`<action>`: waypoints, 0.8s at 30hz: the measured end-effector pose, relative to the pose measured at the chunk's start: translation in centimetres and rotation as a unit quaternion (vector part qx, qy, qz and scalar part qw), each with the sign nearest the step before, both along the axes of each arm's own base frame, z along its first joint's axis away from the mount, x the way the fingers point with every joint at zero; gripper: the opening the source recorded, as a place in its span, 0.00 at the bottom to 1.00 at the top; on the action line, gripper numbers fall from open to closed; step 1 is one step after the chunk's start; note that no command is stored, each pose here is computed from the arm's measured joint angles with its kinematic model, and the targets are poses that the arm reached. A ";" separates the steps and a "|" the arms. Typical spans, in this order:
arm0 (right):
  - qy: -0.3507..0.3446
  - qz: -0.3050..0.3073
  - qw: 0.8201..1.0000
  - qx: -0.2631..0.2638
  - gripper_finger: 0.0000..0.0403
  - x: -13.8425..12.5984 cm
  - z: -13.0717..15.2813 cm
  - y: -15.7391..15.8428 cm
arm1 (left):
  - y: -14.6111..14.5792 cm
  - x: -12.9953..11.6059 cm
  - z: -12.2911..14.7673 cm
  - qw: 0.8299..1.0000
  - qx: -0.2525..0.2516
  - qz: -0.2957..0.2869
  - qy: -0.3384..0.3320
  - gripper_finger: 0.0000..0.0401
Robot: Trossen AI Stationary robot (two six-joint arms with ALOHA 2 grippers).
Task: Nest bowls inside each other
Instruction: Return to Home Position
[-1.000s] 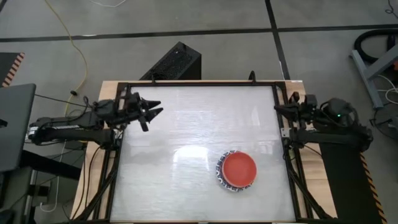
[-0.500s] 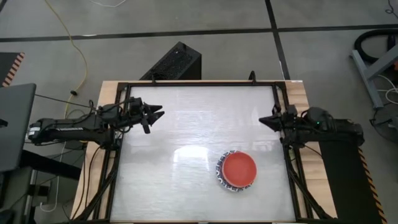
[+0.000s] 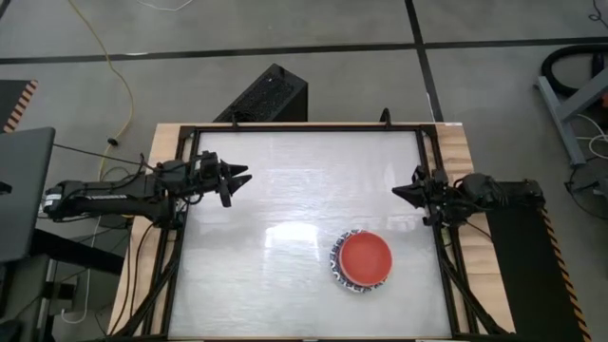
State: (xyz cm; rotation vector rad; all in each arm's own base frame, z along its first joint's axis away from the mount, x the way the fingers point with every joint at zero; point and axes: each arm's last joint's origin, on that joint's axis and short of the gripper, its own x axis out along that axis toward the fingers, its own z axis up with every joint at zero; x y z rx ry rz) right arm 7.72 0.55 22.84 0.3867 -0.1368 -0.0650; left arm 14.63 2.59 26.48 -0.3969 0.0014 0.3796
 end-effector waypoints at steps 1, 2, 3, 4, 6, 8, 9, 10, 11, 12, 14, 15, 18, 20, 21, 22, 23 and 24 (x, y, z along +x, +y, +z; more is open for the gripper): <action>0.003 0.000 1.000 0.000 0.03 0.1 -0.2 0.1 | 0.0 0.0 0.0 1.000 0.002 0.000 0.002 0.44; 0.003 -0.001 1.000 0.000 0.03 0.1 -0.2 0.1 | 0.0 0.0 0.0 1.000 0.003 -0.001 0.004 0.44; 0.000 -0.004 1.000 0.001 0.03 0.1 -0.3 0.1 | -0.1 0.0 -0.1 1.000 0.004 -0.002 0.005 0.44; 0.002 -0.006 1.000 0.002 0.03 0.1 -0.4 0.1 | -0.1 0.0 -0.1 1.000 0.008 -0.004 0.007 0.44; 0.004 -0.004 1.000 0.001 0.03 0.2 -0.5 0.2 | -0.4 0.0 -0.1 1.000 0.014 -0.009 0.012 0.44; 0.003 -0.004 1.000 0.001 0.03 0.2 -0.4 0.2 | -0.6 -0.2 0.0 1.000 0.018 -0.009 0.012 0.44; 0.001 -0.004 1.000 0.001 0.03 0.1 -0.4 0.2 | -0.8 -0.4 0.0 1.000 0.024 -0.009 0.011 0.44; 0.001 -0.003 1.000 0.001 0.03 0.1 -0.4 0.2 | -0.9 -0.7 0.1 1.000 0.028 -0.006 0.012 0.44; 0.002 -0.003 1.000 0.001 0.03 0.2 -0.4 0.2 | -1.1 -1.2 0.1 0.999 0.029 0.002 0.018 0.44; 0.002 -0.004 1.000 0.001 0.03 0.1 -0.4 0.2 | -1.2 -1.7 0.0 0.999 0.027 0.011 0.024 0.44; 0.002 -0.003 1.000 0.004 0.03 0.1 -0.4 0.2 | -1.4 -2.8 -0.1 0.999 0.015 0.027 0.024 0.44; 0.002 -0.003 1.000 0.005 0.03 0.1 -0.4 0.2 | -1.5 -3.3 0.0 0.999 0.011 0.034 0.022 0.44; 0.003 -0.003 1.000 0.003 0.03 0.2 -0.4 0.2 | -1.7 -4.4 0.0 0.999 0.009 0.042 0.014 0.44; 0.007 -0.004 1.000 -0.005 0.03 0.2 -0.5 0.2 | -1.7 -4.9 -0.1 0.998 0.010 0.054 0.021 0.44; 0.006 -0.005 1.000 -0.008 0.03 0.2 -0.5 0.2 | -1.7 -5.2 -0.3 0.998 0.008 0.064 0.027 0.44; 0.006 -0.005 1.000 -0.011 0.03 0.2 -0.5 0.2 | -1.7 -5.4 -0.4 0.997 0.008 0.075 0.032 0.44; 0.006 -0.005 1.000 -0.012 0.03 0.2 -0.5 0.2 | -1.7 -5.6 -0.6 0.996 0.007 0.083 0.037 0.44; 0.006 -0.005 1.000 -0.013 0.03 0.2 -0.5 0.2 | -1.7 -5.8 -0.7 0.995 0.009 0.086 0.043 0.44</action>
